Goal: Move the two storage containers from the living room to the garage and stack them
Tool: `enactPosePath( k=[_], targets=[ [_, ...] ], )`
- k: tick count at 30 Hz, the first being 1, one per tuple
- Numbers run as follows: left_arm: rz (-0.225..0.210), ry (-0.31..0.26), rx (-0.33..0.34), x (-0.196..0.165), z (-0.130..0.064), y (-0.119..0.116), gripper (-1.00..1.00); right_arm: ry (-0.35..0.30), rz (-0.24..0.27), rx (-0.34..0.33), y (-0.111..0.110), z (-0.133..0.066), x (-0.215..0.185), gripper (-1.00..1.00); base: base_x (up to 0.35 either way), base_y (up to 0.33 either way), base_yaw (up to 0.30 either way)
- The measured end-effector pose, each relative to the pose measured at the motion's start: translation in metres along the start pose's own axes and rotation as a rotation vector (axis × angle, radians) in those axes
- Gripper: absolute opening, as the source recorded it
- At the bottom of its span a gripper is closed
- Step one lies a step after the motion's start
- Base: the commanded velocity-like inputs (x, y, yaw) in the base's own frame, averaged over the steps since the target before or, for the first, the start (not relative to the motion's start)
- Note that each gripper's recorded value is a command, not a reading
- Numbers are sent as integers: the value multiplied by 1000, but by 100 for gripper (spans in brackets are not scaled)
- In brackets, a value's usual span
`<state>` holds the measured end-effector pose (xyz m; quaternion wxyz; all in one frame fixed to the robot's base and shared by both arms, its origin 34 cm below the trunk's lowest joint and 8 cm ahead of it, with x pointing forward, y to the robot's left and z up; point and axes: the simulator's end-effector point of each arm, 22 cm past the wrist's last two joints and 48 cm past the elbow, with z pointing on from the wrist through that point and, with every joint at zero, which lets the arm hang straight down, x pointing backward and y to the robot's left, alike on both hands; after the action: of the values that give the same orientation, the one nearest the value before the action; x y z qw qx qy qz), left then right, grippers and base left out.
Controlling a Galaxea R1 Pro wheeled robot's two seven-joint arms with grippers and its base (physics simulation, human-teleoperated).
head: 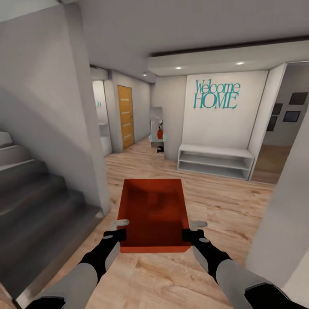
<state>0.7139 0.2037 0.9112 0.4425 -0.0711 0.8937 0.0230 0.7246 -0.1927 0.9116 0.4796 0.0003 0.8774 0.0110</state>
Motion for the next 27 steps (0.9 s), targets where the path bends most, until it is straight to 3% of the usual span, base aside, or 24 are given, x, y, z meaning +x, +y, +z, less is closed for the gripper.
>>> enactPosePath(
  k=[27],
  targets=[
    [0,0,0,0,0,0,-100,0,0,0,0,0,0,-100,322,0,0]
  ],
)
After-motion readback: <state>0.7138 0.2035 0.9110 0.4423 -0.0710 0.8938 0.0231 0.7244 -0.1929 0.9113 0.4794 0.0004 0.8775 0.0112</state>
